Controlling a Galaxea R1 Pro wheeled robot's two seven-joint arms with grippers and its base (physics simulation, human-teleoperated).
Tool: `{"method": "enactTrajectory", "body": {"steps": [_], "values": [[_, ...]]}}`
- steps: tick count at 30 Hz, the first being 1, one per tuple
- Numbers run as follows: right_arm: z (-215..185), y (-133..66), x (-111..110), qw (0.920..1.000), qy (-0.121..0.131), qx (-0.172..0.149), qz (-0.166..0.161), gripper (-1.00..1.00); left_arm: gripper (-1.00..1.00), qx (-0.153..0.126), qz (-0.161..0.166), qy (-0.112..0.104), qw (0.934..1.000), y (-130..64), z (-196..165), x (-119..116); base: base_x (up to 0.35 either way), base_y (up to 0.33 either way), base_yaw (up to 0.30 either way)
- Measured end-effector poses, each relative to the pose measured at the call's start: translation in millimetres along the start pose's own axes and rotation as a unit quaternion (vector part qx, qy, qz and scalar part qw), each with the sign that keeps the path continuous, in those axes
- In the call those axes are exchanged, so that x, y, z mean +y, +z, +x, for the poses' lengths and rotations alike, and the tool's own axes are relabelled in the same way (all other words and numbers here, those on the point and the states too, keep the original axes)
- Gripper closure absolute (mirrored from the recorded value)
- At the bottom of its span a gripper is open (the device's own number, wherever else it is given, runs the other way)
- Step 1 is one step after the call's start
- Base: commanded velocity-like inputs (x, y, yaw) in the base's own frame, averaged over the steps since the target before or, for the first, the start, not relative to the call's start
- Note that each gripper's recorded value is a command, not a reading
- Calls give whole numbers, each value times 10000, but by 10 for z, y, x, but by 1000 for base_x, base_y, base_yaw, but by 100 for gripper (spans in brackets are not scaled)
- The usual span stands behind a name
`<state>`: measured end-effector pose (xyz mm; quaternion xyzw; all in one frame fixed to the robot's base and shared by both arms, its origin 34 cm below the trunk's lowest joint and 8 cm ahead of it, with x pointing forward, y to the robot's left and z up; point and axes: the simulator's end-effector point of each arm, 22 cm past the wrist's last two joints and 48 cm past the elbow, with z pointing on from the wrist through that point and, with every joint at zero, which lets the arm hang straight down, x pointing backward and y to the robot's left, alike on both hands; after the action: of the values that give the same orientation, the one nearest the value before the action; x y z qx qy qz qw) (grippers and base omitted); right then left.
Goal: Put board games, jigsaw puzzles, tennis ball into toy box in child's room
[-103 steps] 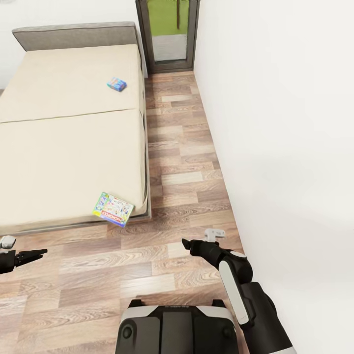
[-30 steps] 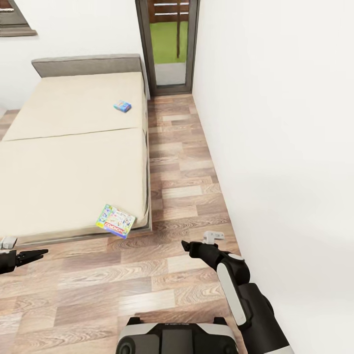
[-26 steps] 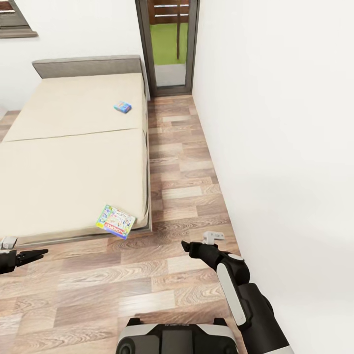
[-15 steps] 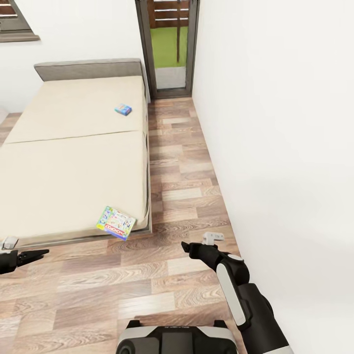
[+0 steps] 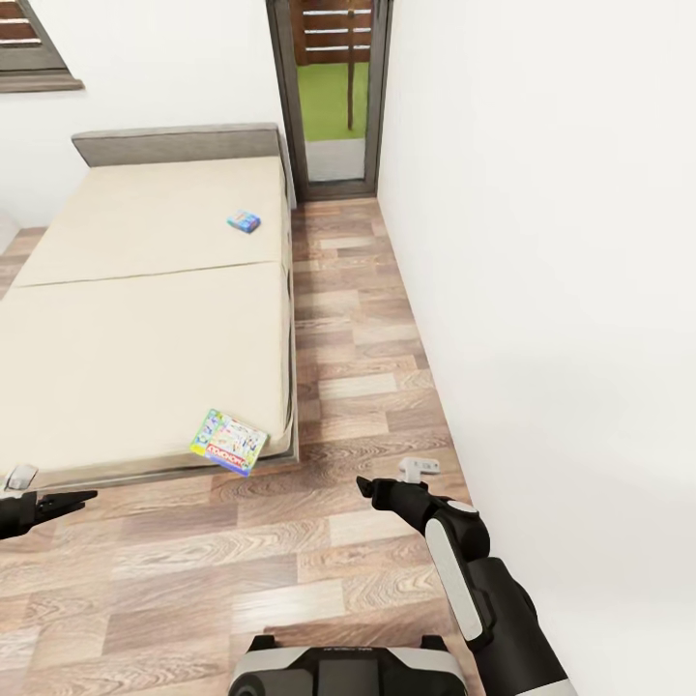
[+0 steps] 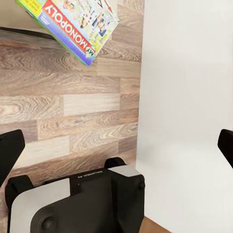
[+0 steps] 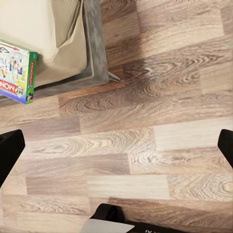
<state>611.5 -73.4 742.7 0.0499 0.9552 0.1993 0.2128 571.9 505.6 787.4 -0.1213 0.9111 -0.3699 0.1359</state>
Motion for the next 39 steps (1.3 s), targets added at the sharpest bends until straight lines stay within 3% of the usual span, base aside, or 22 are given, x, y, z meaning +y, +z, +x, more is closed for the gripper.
{"method": "enactTrajectory", "body": {"steps": [16,29,39], "values": [[-30,-35,23,10000,-22,-27,-5,-100,-100,-33,-4,51,10000,26,-28,-51,0,0,0],[206,102,-94,9999,63,66,115,-100,-100,-48,-416,68,9991,123,-35,90,0,0,0],[551,212,-189,9989,126,406,216,-100,-100,-21,-1058,66,9944,226,-14,339,0,0,0]]}}
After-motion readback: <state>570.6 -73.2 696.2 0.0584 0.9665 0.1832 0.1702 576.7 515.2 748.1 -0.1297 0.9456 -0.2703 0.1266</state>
